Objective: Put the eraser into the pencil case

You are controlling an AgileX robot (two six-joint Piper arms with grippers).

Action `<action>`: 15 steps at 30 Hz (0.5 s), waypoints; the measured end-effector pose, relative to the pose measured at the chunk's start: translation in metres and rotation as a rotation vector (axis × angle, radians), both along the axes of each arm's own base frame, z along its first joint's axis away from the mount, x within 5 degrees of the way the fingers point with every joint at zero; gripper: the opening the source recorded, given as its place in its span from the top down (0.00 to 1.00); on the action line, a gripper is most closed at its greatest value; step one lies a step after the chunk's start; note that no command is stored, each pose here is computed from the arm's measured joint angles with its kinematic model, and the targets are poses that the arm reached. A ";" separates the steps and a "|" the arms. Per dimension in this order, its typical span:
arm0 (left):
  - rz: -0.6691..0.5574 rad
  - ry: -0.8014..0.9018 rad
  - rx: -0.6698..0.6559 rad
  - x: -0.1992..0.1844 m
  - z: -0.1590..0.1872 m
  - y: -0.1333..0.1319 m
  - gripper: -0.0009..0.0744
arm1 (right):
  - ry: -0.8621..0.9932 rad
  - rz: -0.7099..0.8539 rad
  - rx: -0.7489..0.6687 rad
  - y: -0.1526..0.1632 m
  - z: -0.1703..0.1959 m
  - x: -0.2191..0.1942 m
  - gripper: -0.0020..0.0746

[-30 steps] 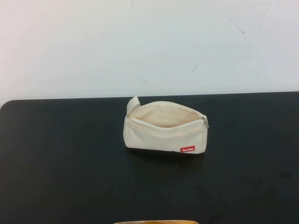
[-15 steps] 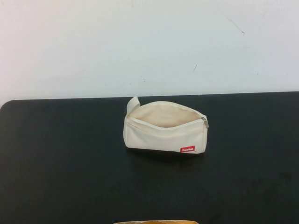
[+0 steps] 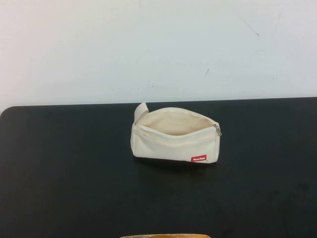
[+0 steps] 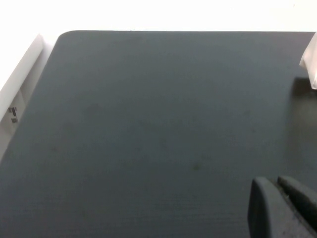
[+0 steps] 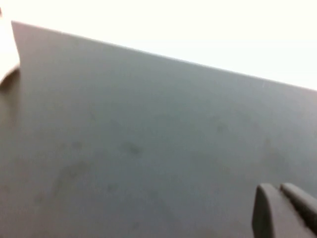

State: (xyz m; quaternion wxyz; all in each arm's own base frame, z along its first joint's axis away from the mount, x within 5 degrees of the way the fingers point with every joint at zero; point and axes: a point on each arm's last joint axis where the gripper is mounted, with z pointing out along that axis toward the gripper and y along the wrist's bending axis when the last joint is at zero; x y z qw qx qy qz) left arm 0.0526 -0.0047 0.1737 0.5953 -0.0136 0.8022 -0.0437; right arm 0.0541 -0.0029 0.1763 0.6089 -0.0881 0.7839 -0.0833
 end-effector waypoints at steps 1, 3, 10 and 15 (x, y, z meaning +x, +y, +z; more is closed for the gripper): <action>0.000 0.000 0.000 0.000 0.000 0.000 0.99 | 0.016 -0.002 0.001 0.000 -0.002 0.000 0.97; 0.000 0.000 0.000 0.000 0.000 0.000 0.99 | 0.054 -0.007 0.008 0.000 -0.005 -0.001 0.98; 0.000 0.000 0.000 0.000 0.000 0.000 0.99 | 0.091 -0.018 0.027 -0.001 -0.008 -0.002 0.98; 0.000 0.000 0.000 0.000 0.000 0.000 0.99 | 0.088 -0.050 0.116 -0.001 -0.008 -0.002 0.98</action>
